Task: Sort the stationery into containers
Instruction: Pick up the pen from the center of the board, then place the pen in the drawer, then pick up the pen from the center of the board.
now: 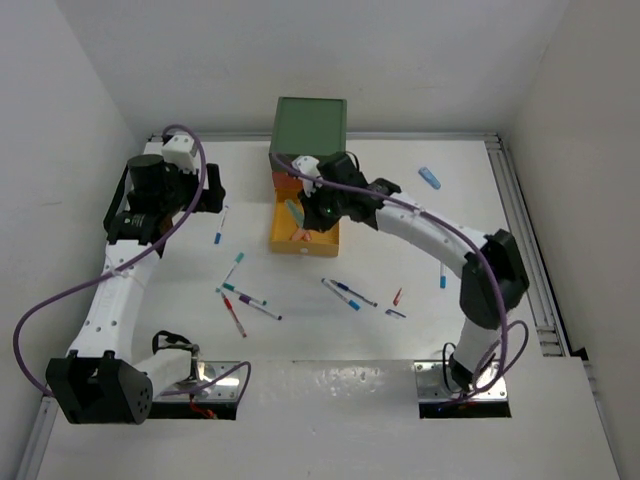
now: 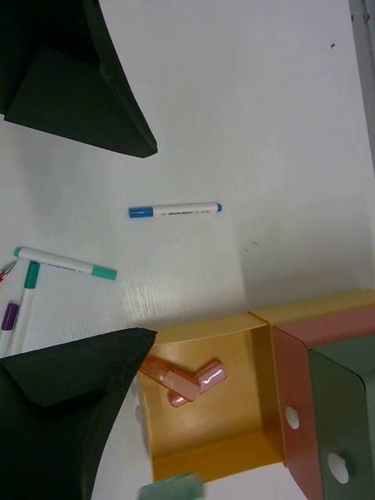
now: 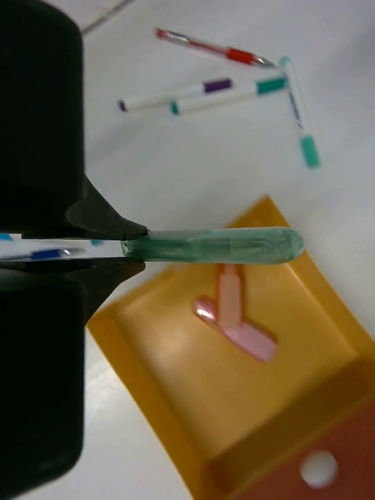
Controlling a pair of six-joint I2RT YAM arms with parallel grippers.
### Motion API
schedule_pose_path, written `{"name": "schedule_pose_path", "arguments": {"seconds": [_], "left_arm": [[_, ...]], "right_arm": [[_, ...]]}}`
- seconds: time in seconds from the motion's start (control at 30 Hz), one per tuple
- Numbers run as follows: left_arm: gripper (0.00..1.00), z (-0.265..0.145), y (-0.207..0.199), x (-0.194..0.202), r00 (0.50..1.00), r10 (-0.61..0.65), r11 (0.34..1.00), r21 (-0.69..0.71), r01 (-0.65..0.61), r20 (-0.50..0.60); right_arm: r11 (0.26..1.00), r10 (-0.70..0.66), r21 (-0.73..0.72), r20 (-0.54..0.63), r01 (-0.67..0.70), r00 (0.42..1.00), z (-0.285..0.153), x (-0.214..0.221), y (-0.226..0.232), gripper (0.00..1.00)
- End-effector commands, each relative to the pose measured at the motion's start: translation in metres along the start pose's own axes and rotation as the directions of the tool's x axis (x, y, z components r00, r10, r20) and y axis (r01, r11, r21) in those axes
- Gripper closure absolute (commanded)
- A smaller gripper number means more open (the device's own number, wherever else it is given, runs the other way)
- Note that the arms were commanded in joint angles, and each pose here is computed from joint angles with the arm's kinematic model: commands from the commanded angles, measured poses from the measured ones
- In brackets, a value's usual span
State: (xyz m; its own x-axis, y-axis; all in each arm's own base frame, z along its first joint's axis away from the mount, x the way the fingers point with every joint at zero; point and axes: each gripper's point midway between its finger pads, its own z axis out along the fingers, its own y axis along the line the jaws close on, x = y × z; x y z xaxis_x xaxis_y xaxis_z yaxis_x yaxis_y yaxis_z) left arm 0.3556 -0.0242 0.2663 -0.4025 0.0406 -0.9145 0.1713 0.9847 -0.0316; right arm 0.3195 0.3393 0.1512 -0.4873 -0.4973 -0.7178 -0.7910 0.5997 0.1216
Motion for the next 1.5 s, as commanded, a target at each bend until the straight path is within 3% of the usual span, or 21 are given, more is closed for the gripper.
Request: {"name": "schedule_pose_path", "arguments": {"seconds": [0.0,0.07,0.1,0.17,0.2,0.23,0.33,0.47,0.53,0.7,0.93,1.07,1.47], "left_arm": [[0.03,-0.001,0.001,-0.017,0.998,0.013,1.000,0.003,-0.013,0.062],[0.03,0.000,0.003,-0.020,0.998,0.024,1.000,-0.004,-0.024,0.063],[0.03,0.000,0.004,-0.021,0.998,0.025,1.000,-0.011,-0.024,0.064],[0.02,0.002,0.005,-0.021,0.998,0.029,1.000,-0.014,-0.028,0.059],[0.03,0.003,0.006,-0.022,0.998,0.029,0.999,-0.016,-0.028,0.064],[0.03,0.004,0.008,-0.022,0.997,0.031,0.999,-0.021,-0.029,0.067],[0.03,0.009,0.006,-0.027,0.996,0.033,0.999,-0.013,-0.032,0.077],[0.03,0.013,0.008,-0.037,0.995,0.034,0.999,-0.014,-0.032,0.092],[0.03,0.013,0.010,-0.040,0.994,0.034,0.999,-0.024,-0.032,0.105],[0.03,0.019,0.008,-0.031,0.996,0.025,1.000,-0.002,-0.025,0.088],[0.02,0.028,-0.006,-0.022,0.998,0.061,0.989,0.132,-0.064,0.029],[0.02,0.032,-0.008,-0.019,0.998,0.060,0.985,0.161,-0.061,0.010],[0.03,0.041,-0.010,-0.003,0.999,0.026,0.984,0.178,-0.019,-0.038]], "right_arm": [[0.998,-0.008,0.060,0.055,0.005,0.998,0.019,-0.030,-0.034,1.00],[0.998,0.011,0.068,0.046,-0.014,0.999,0.033,-0.037,-0.044,0.97],[0.997,0.022,0.076,0.040,-0.025,0.999,0.035,-0.038,-0.051,0.86],[0.996,0.041,0.079,0.020,-0.043,0.999,0.041,-0.033,-0.058,0.76],[0.996,0.047,0.081,0.017,-0.049,0.999,0.041,-0.031,-0.060,0.63],[0.996,0.047,0.080,0.019,-0.049,0.999,0.039,-0.031,-0.060,0.57],[0.994,0.066,0.089,-0.003,-0.066,0.998,0.029,-0.027,-0.063,0.45],[0.978,0.157,0.126,0.085,-0.167,0.984,-0.015,-0.038,-0.090,0.50],[0.969,0.145,0.170,0.186,-0.177,0.972,-0.048,-0.052,-0.111,0.52],[0.891,0.276,0.312,0.202,-0.329,0.940,-0.084,-0.014,-0.226,0.56],[0.838,0.316,0.389,0.225,-0.382,0.922,-0.095,0.021,-0.359,0.41],[0.859,0.261,0.407,0.174,-0.310,0.950,-0.082,0.050,-0.391,0.28],[0.814,0.301,0.487,0.113,-0.317,0.947,-0.062,0.110,-0.438,0.26]]}}
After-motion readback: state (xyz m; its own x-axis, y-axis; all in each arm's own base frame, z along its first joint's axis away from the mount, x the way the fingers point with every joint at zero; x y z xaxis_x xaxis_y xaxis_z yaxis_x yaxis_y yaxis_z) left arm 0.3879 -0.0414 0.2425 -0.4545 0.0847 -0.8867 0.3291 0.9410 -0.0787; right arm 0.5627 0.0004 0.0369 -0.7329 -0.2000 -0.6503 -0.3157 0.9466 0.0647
